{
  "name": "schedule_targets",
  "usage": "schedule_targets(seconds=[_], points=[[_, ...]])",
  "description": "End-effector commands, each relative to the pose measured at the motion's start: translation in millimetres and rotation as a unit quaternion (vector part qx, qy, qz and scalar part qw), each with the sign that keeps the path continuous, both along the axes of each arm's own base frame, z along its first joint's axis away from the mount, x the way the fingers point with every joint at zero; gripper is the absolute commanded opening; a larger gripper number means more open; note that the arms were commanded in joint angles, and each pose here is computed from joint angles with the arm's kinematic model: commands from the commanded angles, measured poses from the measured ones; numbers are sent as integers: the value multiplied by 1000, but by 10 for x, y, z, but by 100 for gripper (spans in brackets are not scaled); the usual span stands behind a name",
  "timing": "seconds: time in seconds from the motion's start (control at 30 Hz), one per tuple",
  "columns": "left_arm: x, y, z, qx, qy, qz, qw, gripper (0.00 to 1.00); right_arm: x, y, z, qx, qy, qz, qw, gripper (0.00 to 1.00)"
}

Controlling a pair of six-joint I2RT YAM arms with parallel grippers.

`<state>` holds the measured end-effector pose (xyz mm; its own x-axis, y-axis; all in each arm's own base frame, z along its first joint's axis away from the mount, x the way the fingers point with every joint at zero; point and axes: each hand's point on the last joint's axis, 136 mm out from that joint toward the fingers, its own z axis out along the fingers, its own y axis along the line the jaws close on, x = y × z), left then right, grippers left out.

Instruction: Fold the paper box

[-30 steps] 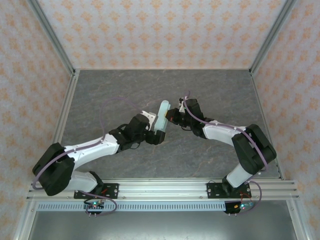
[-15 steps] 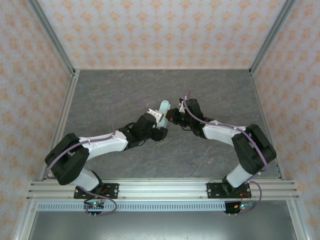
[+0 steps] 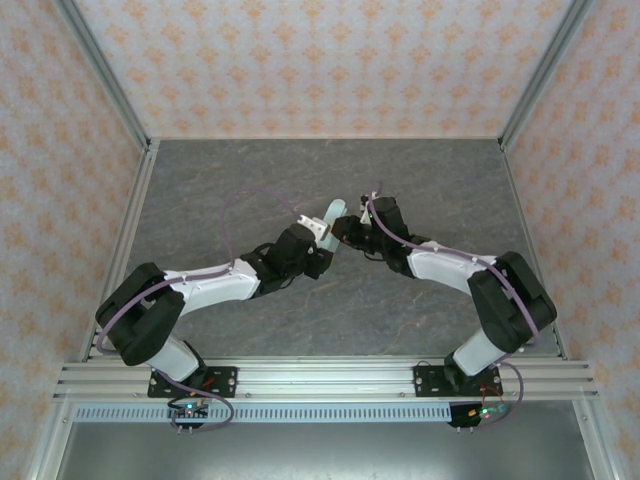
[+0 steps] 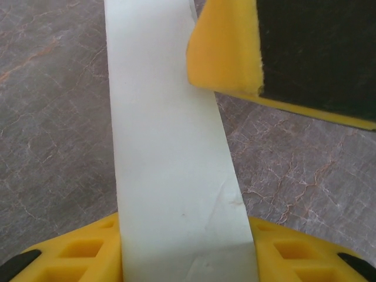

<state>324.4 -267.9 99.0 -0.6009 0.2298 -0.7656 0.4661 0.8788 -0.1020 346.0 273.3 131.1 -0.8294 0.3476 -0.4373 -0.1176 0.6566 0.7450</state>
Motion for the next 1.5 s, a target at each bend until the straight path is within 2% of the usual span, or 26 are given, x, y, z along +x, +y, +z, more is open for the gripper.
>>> schedule_targets(seconds=[0.0,0.13,0.23,0.3,0.4,0.6,0.77,0.83,0.93,1.13,1.27,1.47], points=[[44,-2,156,10,-29,-25,999,43,-108,-189,134,-40,-9,-6,999,35],[43,35,259,6,-33,-78,996,41,-139,-607,446,-91,-55,-32,994,46],[46,63,378,-3,-30,-128,991,40,-137,-892,593,-119,-80,-32,989,51],[-2,44,457,-6,-29,-184,983,40,-129,-1053,642,-161,-94,-18,982,52],[-102,49,466,21,-40,-258,965,37,-102,-1166,671,-216,-117,6,969,53],[-257,135,422,54,-83,-377,921,38,-90,-1127,751,-227,-179,60,955,54],[-302,292,434,54,-55,-441,894,39,-314,-937,609,-218,-203,161,941,53],[-313,317,464,39,-54,-457,887,39,-403,-931,586,-241,-220,174,929,53],[-367,321,464,34,-62,-490,869,39,-507,-921,462,-316,-236,202,897,53],[-391,331,444,20,-26,-532,846,38,-530,-906,491,-346,-261,216,875,53],[-379,306,429,17,-27,-549,835,38,-642,-846,355,-368,-260,270,851,52],[-346,305,333,22,-12,-566,824,38,-819,-647,242,-350,-290,333,826,53]])
